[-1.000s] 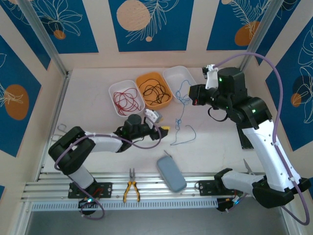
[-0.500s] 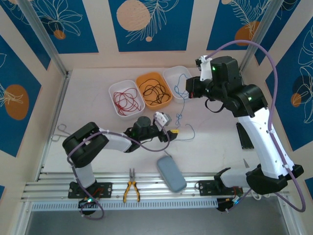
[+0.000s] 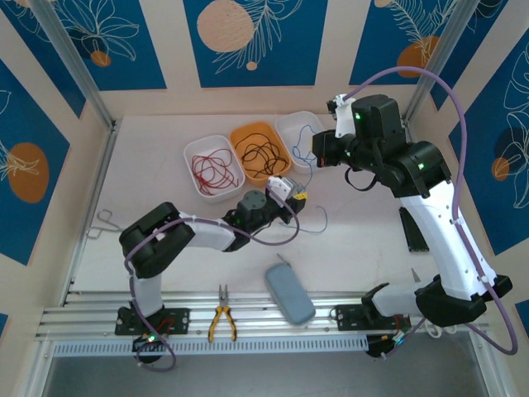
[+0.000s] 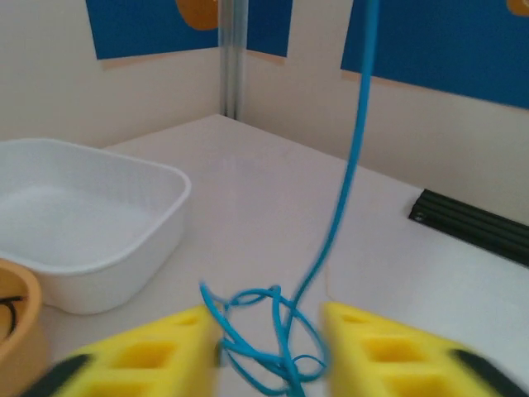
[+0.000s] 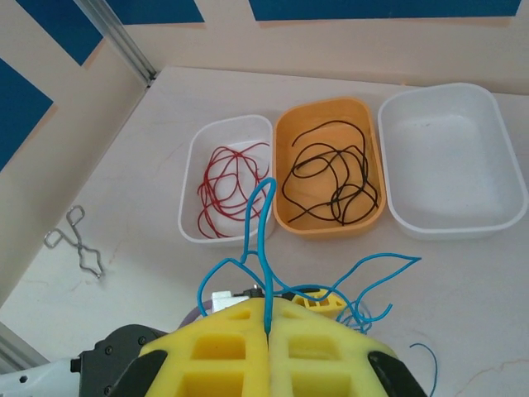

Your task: Untangle the cables

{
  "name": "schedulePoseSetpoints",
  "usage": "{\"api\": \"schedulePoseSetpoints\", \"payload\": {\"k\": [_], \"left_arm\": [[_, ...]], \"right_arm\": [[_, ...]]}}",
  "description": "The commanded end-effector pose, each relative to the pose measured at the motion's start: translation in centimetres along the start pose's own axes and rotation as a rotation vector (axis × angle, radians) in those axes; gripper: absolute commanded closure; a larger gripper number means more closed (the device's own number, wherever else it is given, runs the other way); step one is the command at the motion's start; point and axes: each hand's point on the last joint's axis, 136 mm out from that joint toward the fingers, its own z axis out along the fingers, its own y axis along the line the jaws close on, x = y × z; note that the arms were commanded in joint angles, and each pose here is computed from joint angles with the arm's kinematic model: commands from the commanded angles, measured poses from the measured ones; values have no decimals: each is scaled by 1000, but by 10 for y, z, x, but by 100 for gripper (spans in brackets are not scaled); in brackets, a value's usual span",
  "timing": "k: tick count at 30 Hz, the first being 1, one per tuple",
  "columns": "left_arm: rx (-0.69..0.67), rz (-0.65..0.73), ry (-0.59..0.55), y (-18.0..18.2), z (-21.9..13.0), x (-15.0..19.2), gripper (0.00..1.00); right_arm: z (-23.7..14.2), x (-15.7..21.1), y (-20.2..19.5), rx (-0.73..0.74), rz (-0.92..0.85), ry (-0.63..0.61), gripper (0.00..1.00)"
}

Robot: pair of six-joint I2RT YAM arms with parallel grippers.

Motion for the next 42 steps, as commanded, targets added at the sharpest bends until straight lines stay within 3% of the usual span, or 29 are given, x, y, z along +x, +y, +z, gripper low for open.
{"api": "schedulePoseSetpoints", "payload": {"k": [1,3,22,31,34,42], "left_arm": [[-64,-11,-11,12,5,-1,87],[-96,-13,-1,18,2,1,100],[-490,-66,65,126,-84,12,100],[-535,-75,85,138,-105,20,100],[-484,-63,94,130,-105,25,84],[-525,-79,158,135,-117,43,80]], "right_arm": [[-13,-2,-4,27,-33,-20,100],[-16,-1,-8,50,-38,-22,100],[-84,37,-134,646,19,-5,100],[-108,50,-172,739,165,-61,100],[-101,55,-171,689,203,-71,100],[-79,49,-159,568,221,-66,100]]}}
